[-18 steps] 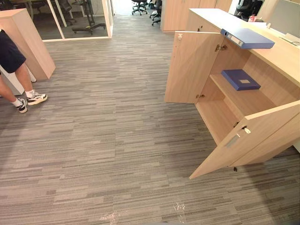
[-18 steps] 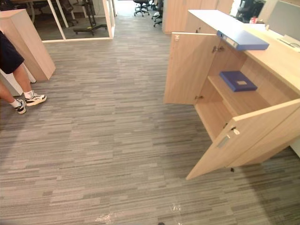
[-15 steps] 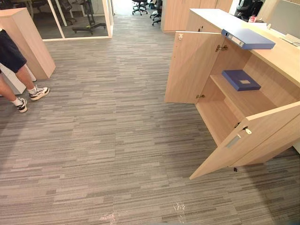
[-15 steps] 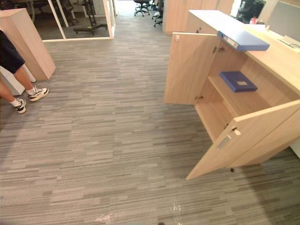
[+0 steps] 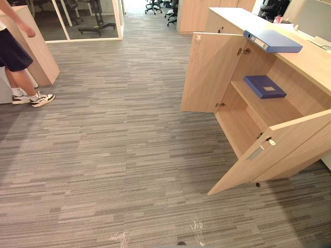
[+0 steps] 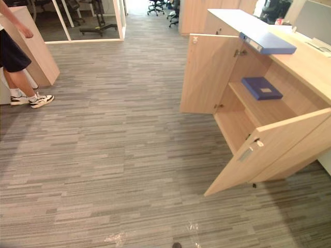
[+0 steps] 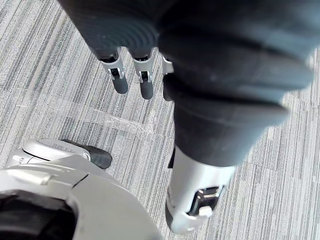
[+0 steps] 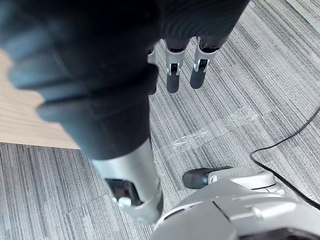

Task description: Walk over to the cabinet, pick up the folder, carry it to the office cabinet, place the folder inside the office cabinet, then close the office cabinet door

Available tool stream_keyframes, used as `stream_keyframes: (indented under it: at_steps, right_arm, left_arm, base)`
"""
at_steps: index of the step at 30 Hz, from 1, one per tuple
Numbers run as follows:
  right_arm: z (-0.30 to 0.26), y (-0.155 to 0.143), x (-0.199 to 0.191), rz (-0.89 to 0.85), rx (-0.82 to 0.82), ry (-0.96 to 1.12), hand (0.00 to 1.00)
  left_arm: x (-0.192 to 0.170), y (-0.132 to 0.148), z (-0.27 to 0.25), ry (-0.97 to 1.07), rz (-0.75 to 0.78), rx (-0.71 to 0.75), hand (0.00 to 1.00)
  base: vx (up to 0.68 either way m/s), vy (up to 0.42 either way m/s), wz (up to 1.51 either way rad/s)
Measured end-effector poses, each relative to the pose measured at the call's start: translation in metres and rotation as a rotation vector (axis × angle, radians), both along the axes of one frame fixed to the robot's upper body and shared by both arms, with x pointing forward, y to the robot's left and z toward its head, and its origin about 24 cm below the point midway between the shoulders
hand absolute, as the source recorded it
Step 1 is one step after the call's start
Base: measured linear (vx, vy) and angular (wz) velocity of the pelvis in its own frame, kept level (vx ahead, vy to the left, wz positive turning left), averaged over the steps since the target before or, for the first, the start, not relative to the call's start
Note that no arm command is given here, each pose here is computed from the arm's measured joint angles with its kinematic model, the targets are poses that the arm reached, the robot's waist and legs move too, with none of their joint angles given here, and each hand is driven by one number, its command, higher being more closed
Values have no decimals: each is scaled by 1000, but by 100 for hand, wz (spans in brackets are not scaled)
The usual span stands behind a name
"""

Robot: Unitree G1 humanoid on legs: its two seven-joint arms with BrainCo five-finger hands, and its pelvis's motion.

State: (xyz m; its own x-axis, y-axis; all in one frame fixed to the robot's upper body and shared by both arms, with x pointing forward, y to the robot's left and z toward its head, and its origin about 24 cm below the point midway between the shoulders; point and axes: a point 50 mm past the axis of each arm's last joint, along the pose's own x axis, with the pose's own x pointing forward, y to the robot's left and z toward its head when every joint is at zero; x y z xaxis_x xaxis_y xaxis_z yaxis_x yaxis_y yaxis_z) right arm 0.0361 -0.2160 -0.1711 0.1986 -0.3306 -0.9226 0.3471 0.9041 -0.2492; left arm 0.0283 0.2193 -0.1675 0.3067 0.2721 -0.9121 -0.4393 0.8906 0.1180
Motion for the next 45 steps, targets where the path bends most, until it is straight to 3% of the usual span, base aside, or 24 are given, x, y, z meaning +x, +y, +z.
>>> stream_keyframes:
  at_steps: [16,27,45]
  right_arm:
    - [1,3,7,-12,-39,-17,0]
    - [4,6,20,132,-96,-48,0]
    - [3,7,20,92,-72,-53,0]
  left_arm:
    - [6,6,2,7,-58,70,0]
    - [10,8,4,-7,-98,110,0]
    - [12,10,5,-12,-77,117,0]
  base:
    - [0,0,0]
    - [0,0,0]
    - [0,0,0]
